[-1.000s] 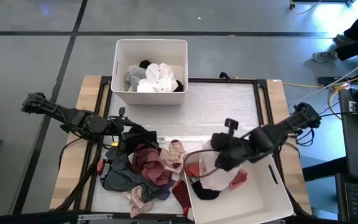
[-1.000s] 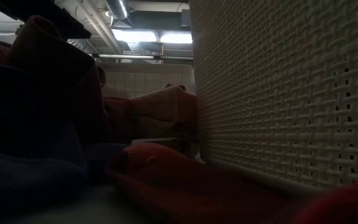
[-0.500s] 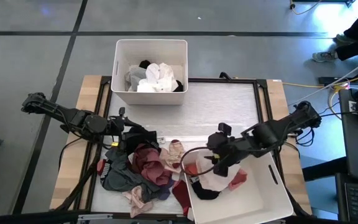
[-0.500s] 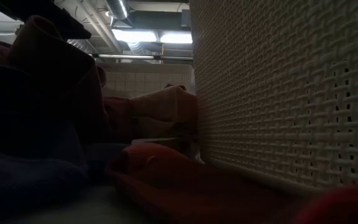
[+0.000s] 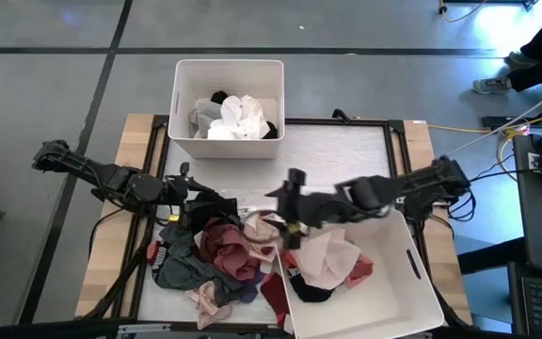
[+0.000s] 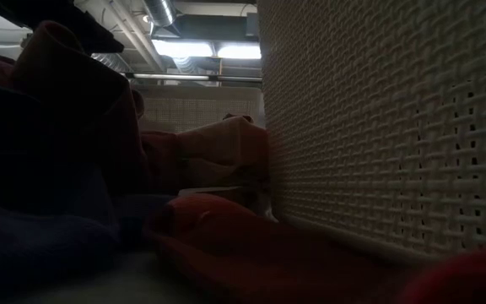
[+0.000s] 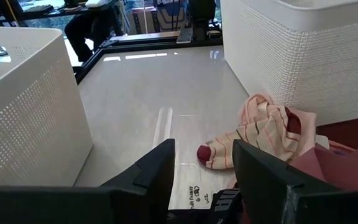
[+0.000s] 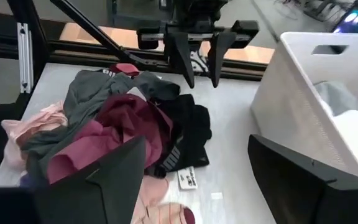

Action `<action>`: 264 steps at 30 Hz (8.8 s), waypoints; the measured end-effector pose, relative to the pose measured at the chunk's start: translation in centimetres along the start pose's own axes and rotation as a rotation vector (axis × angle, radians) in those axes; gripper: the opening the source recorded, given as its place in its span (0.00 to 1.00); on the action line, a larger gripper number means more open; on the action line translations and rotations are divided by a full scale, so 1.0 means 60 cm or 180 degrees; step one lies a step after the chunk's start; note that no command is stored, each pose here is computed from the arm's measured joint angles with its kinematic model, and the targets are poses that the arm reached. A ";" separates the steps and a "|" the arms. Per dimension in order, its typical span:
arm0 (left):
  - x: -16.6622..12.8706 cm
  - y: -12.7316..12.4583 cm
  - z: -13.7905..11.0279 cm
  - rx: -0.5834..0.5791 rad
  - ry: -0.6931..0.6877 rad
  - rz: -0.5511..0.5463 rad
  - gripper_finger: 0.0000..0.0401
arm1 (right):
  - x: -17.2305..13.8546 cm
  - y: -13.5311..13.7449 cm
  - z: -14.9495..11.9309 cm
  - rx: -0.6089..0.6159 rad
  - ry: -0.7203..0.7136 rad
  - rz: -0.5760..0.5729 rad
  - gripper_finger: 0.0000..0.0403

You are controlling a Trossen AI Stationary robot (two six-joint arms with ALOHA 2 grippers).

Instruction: Sort clothes

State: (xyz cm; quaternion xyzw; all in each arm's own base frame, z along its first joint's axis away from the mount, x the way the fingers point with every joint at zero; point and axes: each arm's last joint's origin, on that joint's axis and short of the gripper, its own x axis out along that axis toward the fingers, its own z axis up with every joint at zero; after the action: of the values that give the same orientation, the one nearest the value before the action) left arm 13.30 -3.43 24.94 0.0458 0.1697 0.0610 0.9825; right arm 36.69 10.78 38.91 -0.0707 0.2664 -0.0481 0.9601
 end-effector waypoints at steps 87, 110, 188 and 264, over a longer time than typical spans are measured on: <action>0.000 0.000 0.000 0.0017 0.0005 -0.0001 0.38 | 0.078 -0.002 -0.014 -0.0592 0.0087 -0.0214 0.02; 0.000 0.000 0.000 0.0012 0.0001 -0.0001 0.38 | -0.287 0.003 0.012 -0.0011 -0.0665 0.0462 0.02; 0.000 0.000 0.003 0.0007 -0.0052 -0.0004 0.38 | 0.297 -0.027 -0.160 0.0322 0.0786 0.0410 0.71; 0.000 0.000 0.002 0.0016 -0.0039 -0.0003 0.38 | 0.211 -0.071 -0.095 -0.0063 0.0541 0.0005 0.06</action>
State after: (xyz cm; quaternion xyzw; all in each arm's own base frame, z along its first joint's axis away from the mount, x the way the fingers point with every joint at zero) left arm 13.35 -3.45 25.07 0.0485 0.1638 0.0598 0.9835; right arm 44.31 4.31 28.38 -0.0756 0.3475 -0.0505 0.9332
